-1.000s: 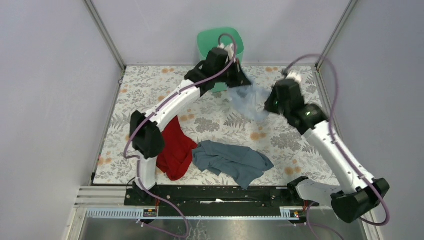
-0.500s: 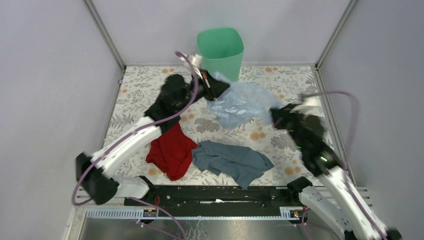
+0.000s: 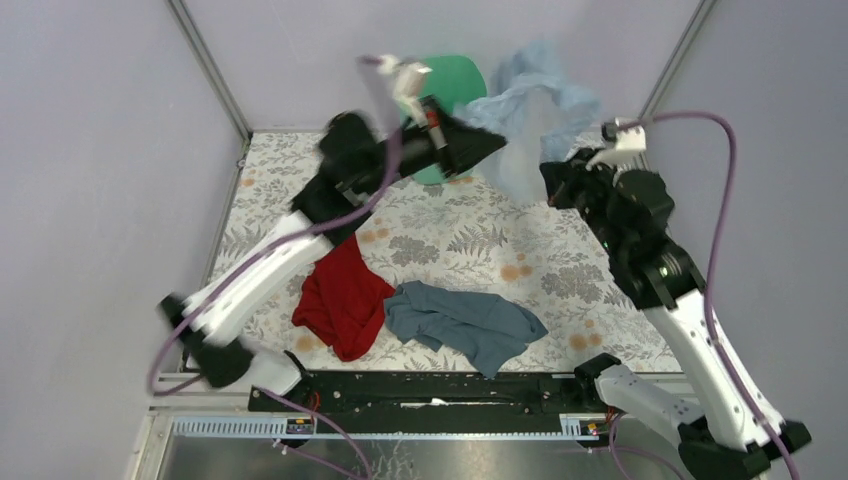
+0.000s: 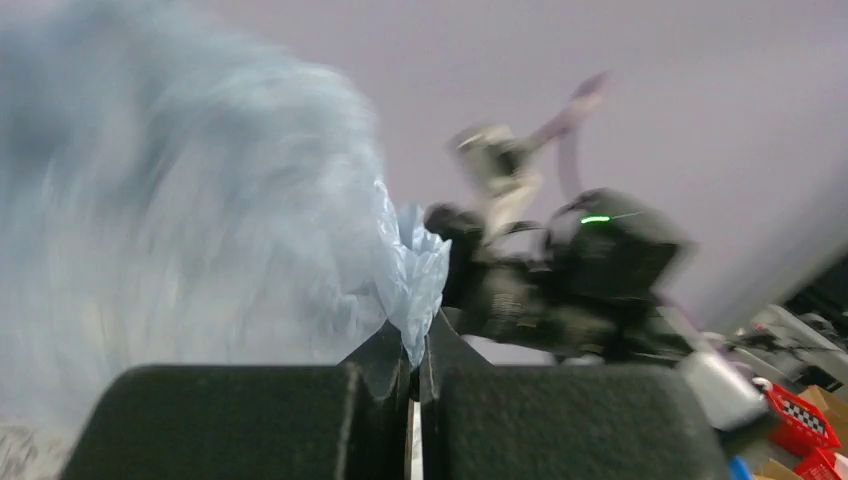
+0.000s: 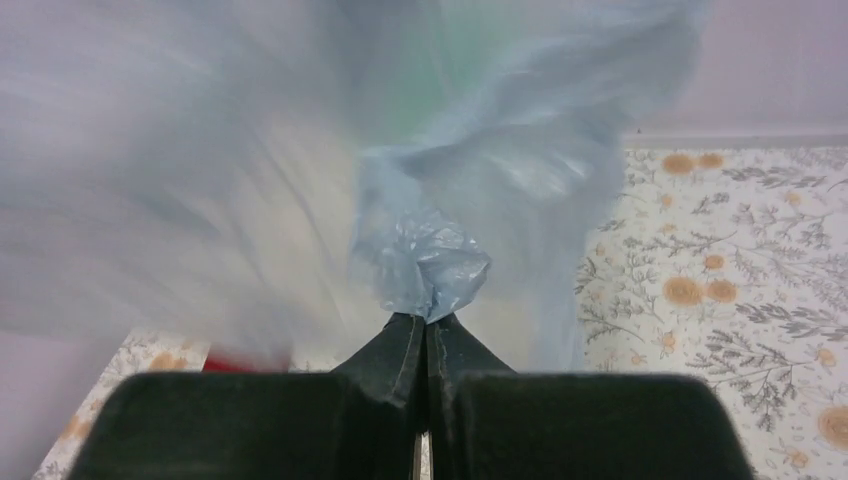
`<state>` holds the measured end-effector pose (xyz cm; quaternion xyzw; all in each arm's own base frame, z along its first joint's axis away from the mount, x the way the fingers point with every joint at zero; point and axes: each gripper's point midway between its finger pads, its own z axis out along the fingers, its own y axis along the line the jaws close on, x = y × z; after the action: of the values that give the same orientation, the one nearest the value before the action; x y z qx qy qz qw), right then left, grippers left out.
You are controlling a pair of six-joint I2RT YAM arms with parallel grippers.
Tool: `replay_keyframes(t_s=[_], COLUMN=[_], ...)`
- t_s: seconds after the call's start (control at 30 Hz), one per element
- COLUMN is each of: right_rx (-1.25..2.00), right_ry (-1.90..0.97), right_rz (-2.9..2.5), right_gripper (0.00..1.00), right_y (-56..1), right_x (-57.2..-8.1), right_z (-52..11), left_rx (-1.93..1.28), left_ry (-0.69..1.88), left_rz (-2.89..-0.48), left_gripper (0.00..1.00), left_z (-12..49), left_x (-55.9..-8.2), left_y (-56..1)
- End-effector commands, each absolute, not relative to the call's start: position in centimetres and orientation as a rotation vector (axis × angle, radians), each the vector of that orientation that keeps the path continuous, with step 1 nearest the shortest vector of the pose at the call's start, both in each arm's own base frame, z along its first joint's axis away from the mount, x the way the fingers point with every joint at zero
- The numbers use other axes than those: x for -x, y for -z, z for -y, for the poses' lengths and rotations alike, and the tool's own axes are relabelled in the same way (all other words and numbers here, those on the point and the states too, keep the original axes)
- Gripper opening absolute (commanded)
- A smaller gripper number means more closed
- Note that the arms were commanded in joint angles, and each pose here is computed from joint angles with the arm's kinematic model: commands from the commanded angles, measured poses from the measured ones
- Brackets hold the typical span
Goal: Put the trash bags into the trash bin
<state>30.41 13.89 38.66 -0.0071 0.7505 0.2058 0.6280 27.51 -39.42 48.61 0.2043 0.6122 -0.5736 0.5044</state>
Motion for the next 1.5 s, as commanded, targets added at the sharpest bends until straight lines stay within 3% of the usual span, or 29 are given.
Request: replay_keyframes(t_s=[0.0, 0.07, 0.17, 0.37, 0.53, 0.7, 0.8, 0.87, 0.9, 0.97, 1.03, 1.13, 1.2, 1.3, 1.4, 1.47], right_rx=[-0.016, -0.1, -0.165, -0.086, -0.008, 0.056, 0.112, 0.126, 0.093, -0.039, -0.114, -0.117, -0.08, 0.01, 0.07, 0.097], right_ry=[-0.354, -0.252, -0.222, -0.231, -0.24, -0.43, -0.503, -0.495, -0.475, -0.419, -0.566, -0.731, -0.689, -0.564, -0.432, -0.423], right_rz=[-1.832, -1.951, -2.07, -1.996, -1.939, -1.647, -1.513, -1.541, -1.602, -1.884, -2.129, -2.222, -2.124, -1.946, -1.838, -1.739], right_gripper=[0.0, 0.0, 0.0, 0.0, 0.0, 0.0, 0.0, 0.0, 0.0, 0.0, 0.0, 0.0, 0.0, 0.0, 0.0, 0.0], right_y=[-30.8, -24.4, -19.1, -25.2, -33.6, -47.2, -49.2, -44.8, -40.9, -27.3, -17.1, -12.9, -16.8, -26.0, -36.3, -43.7], right_x=[-29.3, -29.3, -28.9, -31.5, -32.8, -28.4, -25.8, -26.1, -26.9, -27.9, -25.8, -23.8, -25.0, -28.0, -30.6, -30.2], right_z=[-11.7, -9.9, -9.2, -10.5, -11.3, -11.7, -11.8, -12.0, -11.9, -11.4, -13.6, -15.7, -15.2, -14.3, -13.4, -12.9], left_rx=[-0.288, -0.087, -0.018, -0.074, -0.215, -0.482, -0.426, -0.318, -0.246, -0.132, -0.027, -0.017, -0.066, -0.151, -0.315, -0.43], left_ry=[1.279, 1.233, 1.354, 1.352, 1.398, 1.391, 1.265, 1.169, 1.082, 0.922, 0.866, 1.002, 1.065, 1.138, 1.24, 1.269], left_rz=[-1.419, -1.642, -1.721, -1.883, -1.756, -1.394, -1.338, -1.454, -1.59, -1.858, -2.057, -2.183, -2.167, -2.033, -1.769, -1.574], left_gripper=[0.0, 0.0, 0.0, 0.0, 0.0, 0.0, 0.0, 0.0, 0.0, 0.0, 0.0, 0.0, 0.0, 0.0, 0.0, 0.0], left_z=[33.3, 28.8, 25.9, 27.6, 30.5, 33.6, 33.3, 32.5, 31.9, 30.1, 28.4, 28.5, 29.6, 31.9, 35.2, 36.4], left_x=[-27.7, -32.6, -34.5, -36.0, -35.7, -27.2, -25.6, -27.7, -29.5, -31.5, -31.3, -28.7, -28.3, -30.1, -30.9, -28.2], left_y=[-47.8, -40.1, -35.1, -31.8, -40.2, -54.3, -54.7, -49.5, -43.9, -32.8, -23.3, -16.8, -17.9, -25.1, -40.1, -49.5])
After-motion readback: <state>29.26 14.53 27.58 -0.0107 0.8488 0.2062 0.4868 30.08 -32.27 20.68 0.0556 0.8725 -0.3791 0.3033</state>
